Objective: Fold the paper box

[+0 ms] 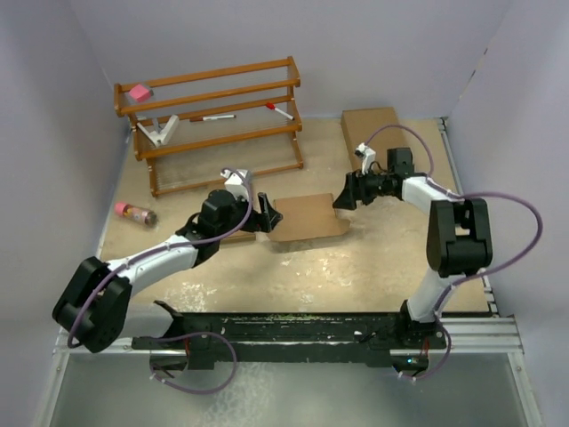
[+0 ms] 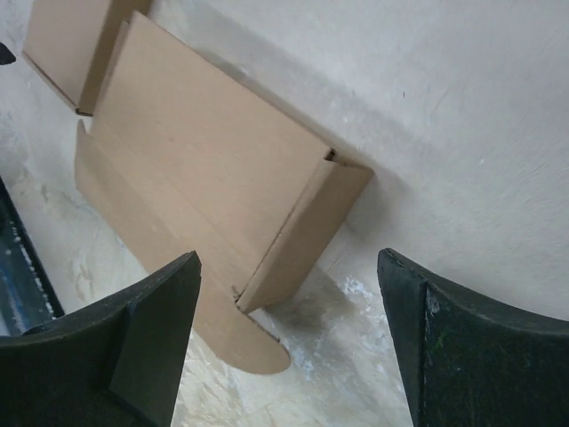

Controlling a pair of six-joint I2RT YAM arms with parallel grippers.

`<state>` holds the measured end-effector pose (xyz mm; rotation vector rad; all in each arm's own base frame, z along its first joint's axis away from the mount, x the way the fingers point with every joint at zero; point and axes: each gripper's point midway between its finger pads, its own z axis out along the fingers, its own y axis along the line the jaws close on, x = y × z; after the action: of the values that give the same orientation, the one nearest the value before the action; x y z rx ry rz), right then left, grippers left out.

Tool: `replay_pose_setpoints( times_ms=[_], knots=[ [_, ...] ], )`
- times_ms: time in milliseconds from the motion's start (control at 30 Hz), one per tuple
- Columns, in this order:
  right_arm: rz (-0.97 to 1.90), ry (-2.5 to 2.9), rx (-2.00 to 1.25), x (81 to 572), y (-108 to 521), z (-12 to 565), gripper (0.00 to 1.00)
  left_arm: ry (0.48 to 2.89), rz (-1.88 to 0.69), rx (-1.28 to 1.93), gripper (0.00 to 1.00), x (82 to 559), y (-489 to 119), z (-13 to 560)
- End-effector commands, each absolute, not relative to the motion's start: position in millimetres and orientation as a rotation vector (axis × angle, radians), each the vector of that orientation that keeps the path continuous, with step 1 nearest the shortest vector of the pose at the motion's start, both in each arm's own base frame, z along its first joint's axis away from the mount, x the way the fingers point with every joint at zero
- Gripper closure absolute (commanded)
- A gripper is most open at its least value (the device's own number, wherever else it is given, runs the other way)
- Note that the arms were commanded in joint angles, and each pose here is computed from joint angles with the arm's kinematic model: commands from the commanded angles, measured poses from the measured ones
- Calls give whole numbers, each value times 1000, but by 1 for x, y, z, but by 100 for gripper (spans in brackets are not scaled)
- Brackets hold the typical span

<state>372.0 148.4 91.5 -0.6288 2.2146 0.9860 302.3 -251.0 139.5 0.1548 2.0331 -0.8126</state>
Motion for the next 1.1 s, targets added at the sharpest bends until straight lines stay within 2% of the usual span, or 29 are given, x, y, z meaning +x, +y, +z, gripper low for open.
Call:
replay_pose_setpoints(
  times_ms=[0, 167, 400, 567, 800, 967, 1067],
  knots=[
    [1127, 2263, -513, 378, 163, 91, 16, 1994, -961, 72, 9, 312, -255, 146],
    [1180, 2343, -432, 379, 165, 66, 24, 2014, -1010, 24, 9, 313, -253, 136],
    [1272, 2369, -347, 376, 162, 56, 50, 2031, -1054, -24, 9, 315, -254, 130],
    [1334, 2372, -285, 374, 155, 51, 63, 2052, -1118, -95, 9, 317, -260, 124],
    [1399, 2374, -208, 373, 150, 46, 73, 2176, -1223, -240, 9, 320, -276, 96],
    [1421, 2380, -143, 373, 142, 41, 76, 2141, -1300, -271, 8, 321, -283, 98],
    [1441, 2385, -119, 372, 140, 38, 77, 2135, -1313, -286, 5, 321, -283, 98]
  ],
)
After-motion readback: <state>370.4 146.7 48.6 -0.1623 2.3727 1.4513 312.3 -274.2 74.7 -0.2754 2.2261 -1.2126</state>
